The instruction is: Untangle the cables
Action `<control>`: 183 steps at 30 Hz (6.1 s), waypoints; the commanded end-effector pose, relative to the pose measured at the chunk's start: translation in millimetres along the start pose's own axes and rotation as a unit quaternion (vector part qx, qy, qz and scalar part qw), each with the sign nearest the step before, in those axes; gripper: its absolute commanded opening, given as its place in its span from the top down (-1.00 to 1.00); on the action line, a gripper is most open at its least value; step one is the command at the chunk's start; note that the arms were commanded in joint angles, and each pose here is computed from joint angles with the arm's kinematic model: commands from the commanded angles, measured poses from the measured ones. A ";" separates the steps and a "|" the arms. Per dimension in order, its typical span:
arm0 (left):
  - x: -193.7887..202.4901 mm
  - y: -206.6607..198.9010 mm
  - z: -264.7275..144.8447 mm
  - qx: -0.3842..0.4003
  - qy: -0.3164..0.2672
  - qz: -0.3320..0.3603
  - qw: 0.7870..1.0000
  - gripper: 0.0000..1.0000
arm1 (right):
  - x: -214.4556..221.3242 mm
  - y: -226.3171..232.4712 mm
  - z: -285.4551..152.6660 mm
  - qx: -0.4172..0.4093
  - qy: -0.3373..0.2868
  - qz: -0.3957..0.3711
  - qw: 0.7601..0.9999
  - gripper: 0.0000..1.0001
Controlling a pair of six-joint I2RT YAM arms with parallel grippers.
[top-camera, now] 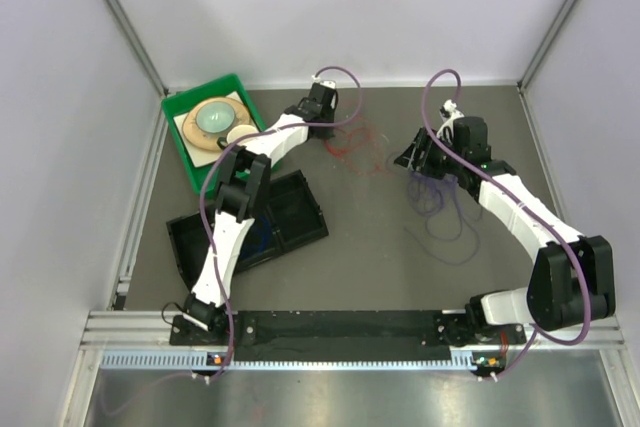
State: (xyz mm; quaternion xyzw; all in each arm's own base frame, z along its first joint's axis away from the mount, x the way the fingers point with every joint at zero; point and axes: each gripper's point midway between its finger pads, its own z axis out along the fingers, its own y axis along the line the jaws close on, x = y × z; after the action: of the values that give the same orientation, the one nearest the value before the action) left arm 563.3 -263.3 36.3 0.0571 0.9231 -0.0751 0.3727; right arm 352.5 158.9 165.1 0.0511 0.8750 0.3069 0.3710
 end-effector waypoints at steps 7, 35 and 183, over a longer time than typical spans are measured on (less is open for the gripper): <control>-116.4 -10.1 -138.4 0.036 -0.155 -0.029 0.987 1.00 | -13.8 11.5 -7.2 -0.019 -0.026 -0.007 0.999 -0.15; -67.7 -65.9 -113.5 0.083 -0.081 0.029 0.993 -0.90 | -7.3 4.0 -12.6 -0.004 -0.026 -0.012 1.000 -0.15; -101.5 157.5 -631.6 -0.135 -0.441 -0.133 0.877 1.00 | 44.6 73.6 57.3 -0.167 0.125 0.015 0.978 -0.21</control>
State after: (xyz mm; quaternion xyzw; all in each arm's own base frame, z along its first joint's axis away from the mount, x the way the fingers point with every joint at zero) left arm 241.6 -1.2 502.6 -0.1561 0.7035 0.0085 0.6933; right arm 342.4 247.1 127.8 -0.0131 0.8669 0.4384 0.2368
